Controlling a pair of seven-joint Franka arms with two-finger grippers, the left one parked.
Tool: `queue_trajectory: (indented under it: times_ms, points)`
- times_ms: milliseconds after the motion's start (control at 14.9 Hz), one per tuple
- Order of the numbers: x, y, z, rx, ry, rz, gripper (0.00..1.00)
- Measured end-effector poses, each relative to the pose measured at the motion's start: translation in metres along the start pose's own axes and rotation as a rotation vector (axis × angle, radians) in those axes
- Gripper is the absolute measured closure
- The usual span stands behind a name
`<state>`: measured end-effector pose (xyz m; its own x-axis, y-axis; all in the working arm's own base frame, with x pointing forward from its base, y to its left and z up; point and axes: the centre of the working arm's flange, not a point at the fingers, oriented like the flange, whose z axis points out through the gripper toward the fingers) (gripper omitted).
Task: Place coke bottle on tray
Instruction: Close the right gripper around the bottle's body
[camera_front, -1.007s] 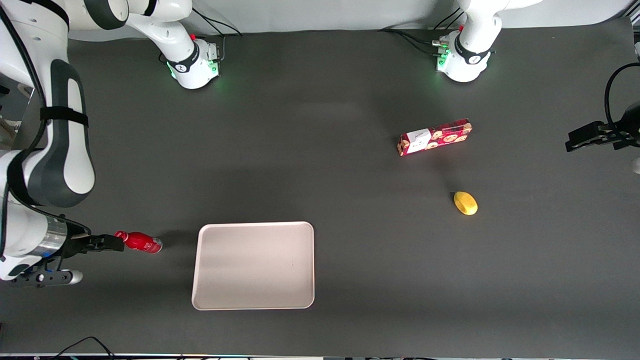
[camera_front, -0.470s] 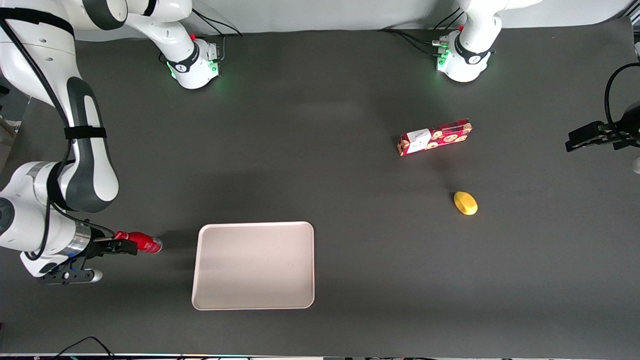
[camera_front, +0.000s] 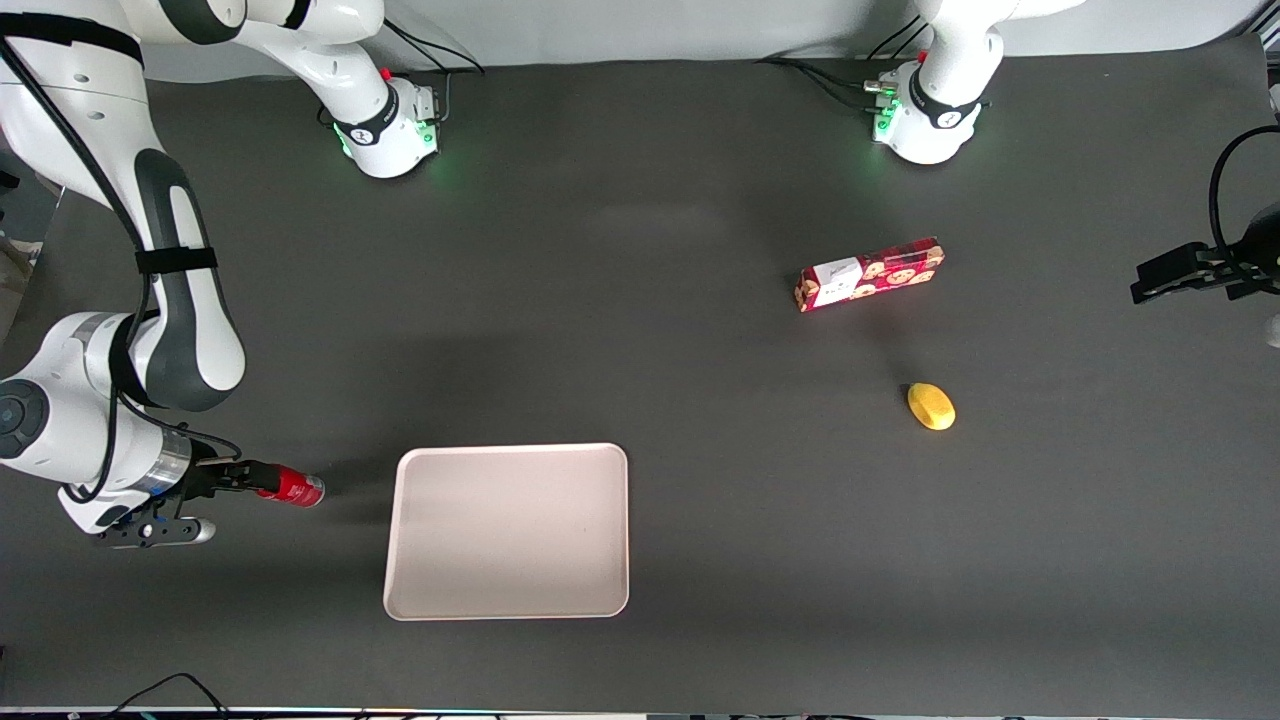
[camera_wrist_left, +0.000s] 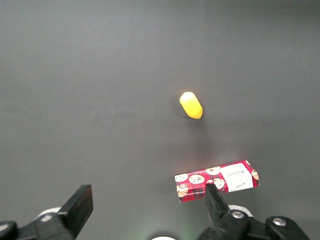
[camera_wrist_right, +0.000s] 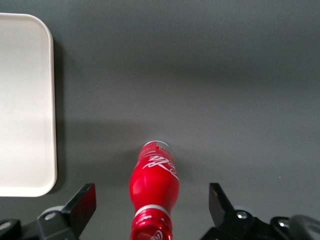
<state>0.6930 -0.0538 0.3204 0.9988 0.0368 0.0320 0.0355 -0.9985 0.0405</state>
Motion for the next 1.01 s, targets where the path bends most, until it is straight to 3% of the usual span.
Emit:
queue_trajectory:
  times_ms: [537,738,1007]
  points:
    - [-0.0083,0.0002,0.0056,0.001,0.002,-0.002,0.02]
    - [-0.0087,0.0002,0.0049,0.001,0.002,-0.003,0.29]
    - [-0.0103,0.0002,0.0075,0.002,-0.003,-0.004,0.31]
